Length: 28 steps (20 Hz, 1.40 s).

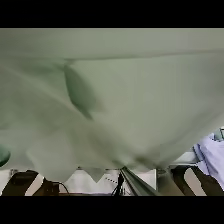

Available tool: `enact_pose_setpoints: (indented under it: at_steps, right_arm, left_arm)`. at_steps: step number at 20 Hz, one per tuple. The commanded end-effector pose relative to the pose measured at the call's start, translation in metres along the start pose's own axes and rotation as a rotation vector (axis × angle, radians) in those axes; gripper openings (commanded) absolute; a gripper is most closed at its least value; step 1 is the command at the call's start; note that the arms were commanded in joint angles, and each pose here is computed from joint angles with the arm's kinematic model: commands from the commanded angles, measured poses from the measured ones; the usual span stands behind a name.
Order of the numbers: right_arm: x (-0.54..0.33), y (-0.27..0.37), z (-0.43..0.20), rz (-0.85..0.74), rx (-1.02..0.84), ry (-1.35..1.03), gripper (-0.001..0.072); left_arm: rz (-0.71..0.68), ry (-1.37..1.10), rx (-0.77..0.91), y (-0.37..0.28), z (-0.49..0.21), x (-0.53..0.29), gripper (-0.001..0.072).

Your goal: Fold the shirts.

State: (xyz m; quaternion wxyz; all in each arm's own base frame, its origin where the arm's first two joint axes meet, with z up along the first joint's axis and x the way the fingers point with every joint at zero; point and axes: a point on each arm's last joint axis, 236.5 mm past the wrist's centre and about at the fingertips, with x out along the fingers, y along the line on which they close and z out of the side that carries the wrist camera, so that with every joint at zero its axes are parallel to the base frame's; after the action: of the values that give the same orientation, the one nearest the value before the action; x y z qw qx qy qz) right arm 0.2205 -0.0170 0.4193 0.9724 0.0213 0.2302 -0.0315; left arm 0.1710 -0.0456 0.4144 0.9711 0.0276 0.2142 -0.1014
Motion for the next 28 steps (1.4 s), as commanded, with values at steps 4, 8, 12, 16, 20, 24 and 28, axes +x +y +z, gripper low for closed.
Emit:
enact_pose_setpoints:
  at_steps: [4,8,12,16,20,24,28]
  right_arm:
    - [0.113,-0.021,-0.104,0.133,0.137,0.532,0.0032]
    - [0.209,-0.034,-0.142,0.174,0.227,0.682,0.0032]
    - [0.32,-0.024,-0.162,0.115,0.073,0.673,0.0033]
    - [0.415,-0.013,-0.142,0.086,0.128,0.447,0.0033]
    - [0.466,-0.008,-0.162,0.1,0.26,0.425,0.0033]
    - [0.487,0.006,-0.219,0.142,0.32,0.578,0.0033]
    - [0.475,0.008,-0.241,0.163,0.295,0.682,0.0033]
  left_arm:
    - [-0.055,0.437,-0.054,0.023,-0.054,0.119,0.0022]
    - [-0.152,0.554,-0.079,0.031,-0.072,0.239,0.0022]
    - [-0.25,0.632,-0.179,0.029,-0.11,0.351,0.0022]
    - [-0.214,0.602,-0.237,0.046,-0.135,0.429,0.0022]
    - [-0.166,0.499,-0.277,0.061,-0.143,0.489,0.0022]
    - [-0.184,0.576,-0.284,0.046,-0.188,0.524,0.0022]
    - [-0.208,0.696,-0.282,0.039,-0.22,0.518,0.0022]
